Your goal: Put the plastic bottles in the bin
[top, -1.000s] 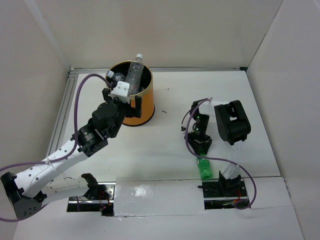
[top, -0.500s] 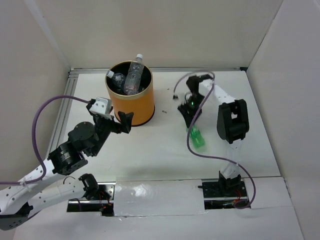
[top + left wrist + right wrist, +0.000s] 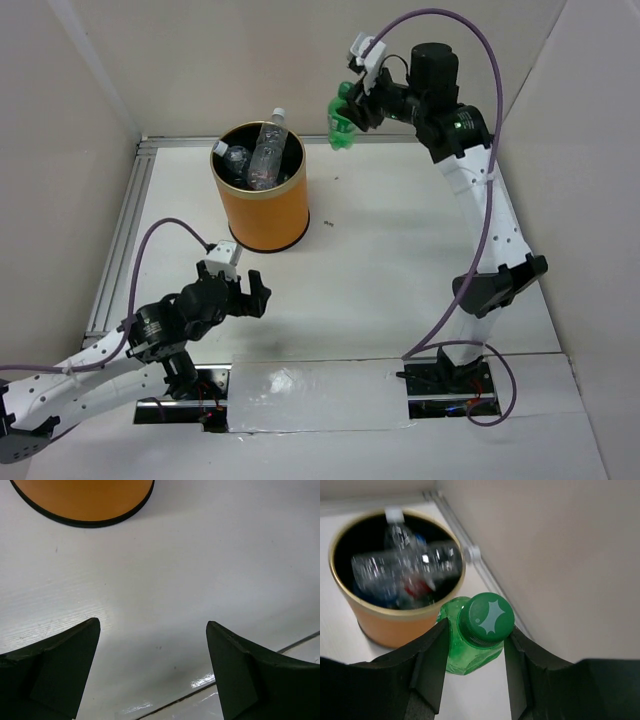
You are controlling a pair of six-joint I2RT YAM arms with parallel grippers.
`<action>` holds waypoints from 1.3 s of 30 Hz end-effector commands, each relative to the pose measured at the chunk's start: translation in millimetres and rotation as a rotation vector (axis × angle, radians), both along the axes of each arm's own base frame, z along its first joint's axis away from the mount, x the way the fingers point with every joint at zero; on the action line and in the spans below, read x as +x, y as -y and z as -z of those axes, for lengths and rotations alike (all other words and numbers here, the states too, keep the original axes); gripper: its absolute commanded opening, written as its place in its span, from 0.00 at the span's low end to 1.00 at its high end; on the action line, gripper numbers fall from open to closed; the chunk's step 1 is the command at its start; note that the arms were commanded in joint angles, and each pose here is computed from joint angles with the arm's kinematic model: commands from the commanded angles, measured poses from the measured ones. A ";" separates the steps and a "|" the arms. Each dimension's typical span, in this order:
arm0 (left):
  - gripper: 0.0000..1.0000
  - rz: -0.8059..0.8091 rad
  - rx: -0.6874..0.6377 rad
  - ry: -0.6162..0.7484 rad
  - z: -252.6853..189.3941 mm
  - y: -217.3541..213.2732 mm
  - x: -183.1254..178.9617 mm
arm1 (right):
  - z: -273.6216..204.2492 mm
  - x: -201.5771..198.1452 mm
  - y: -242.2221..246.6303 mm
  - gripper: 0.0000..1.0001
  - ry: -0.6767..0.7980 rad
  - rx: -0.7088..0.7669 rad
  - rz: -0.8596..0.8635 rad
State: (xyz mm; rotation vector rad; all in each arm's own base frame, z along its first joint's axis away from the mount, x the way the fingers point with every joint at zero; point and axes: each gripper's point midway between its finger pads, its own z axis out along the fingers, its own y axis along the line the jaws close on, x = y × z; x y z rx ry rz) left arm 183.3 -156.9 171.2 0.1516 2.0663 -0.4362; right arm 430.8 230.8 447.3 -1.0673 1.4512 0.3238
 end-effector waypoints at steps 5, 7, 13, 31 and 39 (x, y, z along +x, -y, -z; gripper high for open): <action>1.00 -0.053 -0.124 -0.046 -4.6 -0.3 -8.0 | -71.3 7.2 -72.5 0.00 0.158 0.294 -0.152; 1.00 -0.057 -0.132 -0.050 -4.8 0.1 -8.1 | -55.9 13.2 -87.8 0.00 0.120 0.293 -0.168; 1.00 -0.066 -0.139 -0.059 -3.7 -1.5 -10.6 | 13.4 20.1 -109.9 0.00 -0.066 0.245 -0.226; 1.00 -0.037 -0.120 -0.034 -7.7 10.8 -3.5 | 62.6 -18.0 -118.5 1.00 -0.195 0.104 -0.230; 1.00 0.049 -0.148 0.011 -17.2 33.9 1.7 | 37.5 17.8 11.9 1.00 -0.193 0.180 0.170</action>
